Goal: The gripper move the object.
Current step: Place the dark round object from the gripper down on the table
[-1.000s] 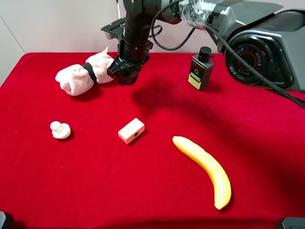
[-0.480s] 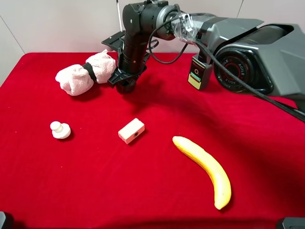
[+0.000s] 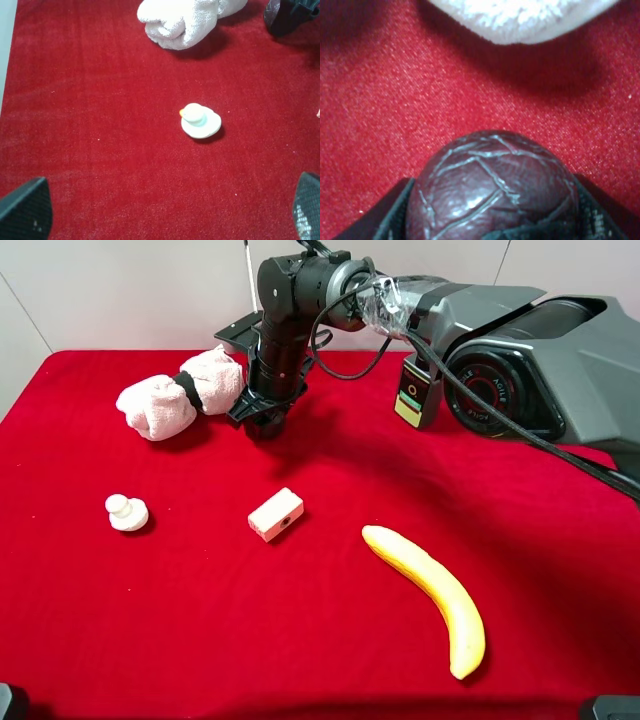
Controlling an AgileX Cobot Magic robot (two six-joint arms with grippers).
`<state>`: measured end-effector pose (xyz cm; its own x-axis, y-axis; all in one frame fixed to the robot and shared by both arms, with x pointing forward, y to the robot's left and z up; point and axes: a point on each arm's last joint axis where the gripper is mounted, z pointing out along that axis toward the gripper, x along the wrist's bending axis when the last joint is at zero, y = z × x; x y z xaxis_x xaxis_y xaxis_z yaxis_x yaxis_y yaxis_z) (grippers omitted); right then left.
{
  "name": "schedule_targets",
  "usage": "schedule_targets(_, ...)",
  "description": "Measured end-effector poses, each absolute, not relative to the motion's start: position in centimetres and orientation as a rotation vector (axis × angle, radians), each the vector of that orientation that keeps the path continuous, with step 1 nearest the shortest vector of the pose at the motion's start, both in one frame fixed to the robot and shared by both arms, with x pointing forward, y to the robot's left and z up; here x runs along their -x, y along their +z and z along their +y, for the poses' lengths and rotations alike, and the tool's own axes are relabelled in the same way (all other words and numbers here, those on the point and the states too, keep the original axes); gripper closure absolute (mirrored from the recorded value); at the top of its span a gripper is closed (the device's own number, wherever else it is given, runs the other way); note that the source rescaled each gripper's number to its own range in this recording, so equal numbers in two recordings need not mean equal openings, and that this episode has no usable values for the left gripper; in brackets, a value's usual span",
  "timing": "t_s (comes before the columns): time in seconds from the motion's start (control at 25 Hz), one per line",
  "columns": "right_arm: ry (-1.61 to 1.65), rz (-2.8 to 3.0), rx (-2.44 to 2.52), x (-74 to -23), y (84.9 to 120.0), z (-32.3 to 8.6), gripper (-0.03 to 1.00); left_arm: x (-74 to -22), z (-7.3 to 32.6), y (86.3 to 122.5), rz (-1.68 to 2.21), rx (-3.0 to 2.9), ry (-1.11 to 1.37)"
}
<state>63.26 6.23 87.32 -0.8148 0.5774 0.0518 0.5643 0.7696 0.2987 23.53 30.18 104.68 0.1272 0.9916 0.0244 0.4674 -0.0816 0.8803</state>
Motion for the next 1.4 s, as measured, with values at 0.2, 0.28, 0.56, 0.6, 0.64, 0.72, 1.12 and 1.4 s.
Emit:
schedule_targets(0.2,0.472,2.919,-0.945,-63.22,87.29,6.25,0.95,-23.53,30.18,104.68,1.436,-1.659,0.887)
schedule_targets(0.28,0.473,2.919,-0.946,-63.22,87.29,6.25,0.95,-23.53,30.18,104.68,1.436,-1.659,0.887)
schedule_targets(0.56,0.483,2.939,-0.894,-63.15,87.29,6.34,0.95,-23.53,30.18,104.68,1.437,-1.658,0.886)
schedule_targets(0.6,0.485,2.946,-0.874,-63.13,87.25,6.36,0.95,-23.53,30.18,104.68,1.437,-1.658,0.886)
schedule_targets(0.64,0.491,2.952,-0.847,-63.13,87.26,6.4,0.95,-23.53,30.18,104.68,1.437,-1.658,0.886)
schedule_targets(0.72,0.506,2.961,-0.81,-63.11,87.19,6.51,0.72,-23.53,30.18,104.68,1.437,-1.658,0.886)
schedule_targets(1.12,0.581,2.924,-0.727,-63.53,87.3,6.89,-0.03,-23.53,30.18,104.68,1.437,-1.658,0.886)
schedule_targets(1.4,0.574,2.911,-0.705,-63.6,88.02,6.78,-0.03,-23.53,30.18,104.68,1.437,-1.658,0.886)
